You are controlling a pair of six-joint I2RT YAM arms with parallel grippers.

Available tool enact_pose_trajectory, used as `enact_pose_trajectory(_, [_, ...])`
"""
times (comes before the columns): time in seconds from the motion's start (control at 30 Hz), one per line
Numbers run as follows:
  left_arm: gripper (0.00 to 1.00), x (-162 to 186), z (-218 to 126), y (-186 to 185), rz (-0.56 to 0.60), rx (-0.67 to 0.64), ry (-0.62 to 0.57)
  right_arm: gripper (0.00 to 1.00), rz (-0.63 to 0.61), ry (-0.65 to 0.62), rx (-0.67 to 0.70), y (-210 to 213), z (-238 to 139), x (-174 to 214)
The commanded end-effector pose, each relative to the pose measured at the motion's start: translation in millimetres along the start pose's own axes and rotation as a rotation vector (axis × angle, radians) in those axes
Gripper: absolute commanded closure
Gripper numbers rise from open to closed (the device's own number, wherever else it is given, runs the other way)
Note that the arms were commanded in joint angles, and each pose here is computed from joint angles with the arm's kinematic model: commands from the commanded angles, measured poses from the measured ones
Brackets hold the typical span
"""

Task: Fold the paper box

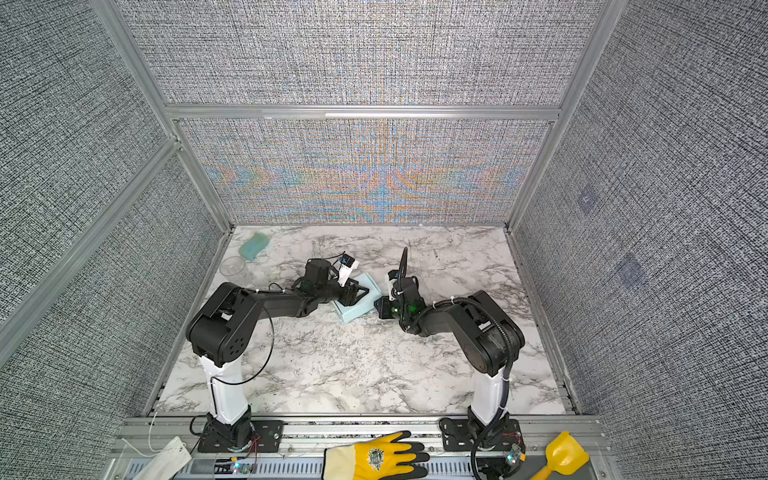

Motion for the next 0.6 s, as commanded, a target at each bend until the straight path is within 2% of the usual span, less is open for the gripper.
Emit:
enact_pose_trajectory(0.0, [0.4,14.3,-2.0,3.3,-0.05,-0.016,0.068,0.8,0.002,-0.023,0.012,-0.6,-6.6,-5.2])
enact_pose_trajectory(0.27, [0.4,18.9,-5.5,4.3,-0.078,-0.039,0.065,0.8,0.047,0.03,0.147,-5.6,-43.9,8.6])
enact_pose_trajectory(0.57, [0.4,22.8,-4.6,6.7,-0.119,-0.049,0.065,0.8,0.111,0.109,0.189,-12.2,-25.0,10.5])
Point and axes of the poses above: each gripper's point midway between its finger pads, its own z axis out along the fingers, its own y axis along the line the jaws close on, x = y × z, the point moved 9 cm from there along -z, back along the fingers, and after that the axes turned 15 degrees about -z, right-handed, at the moved point
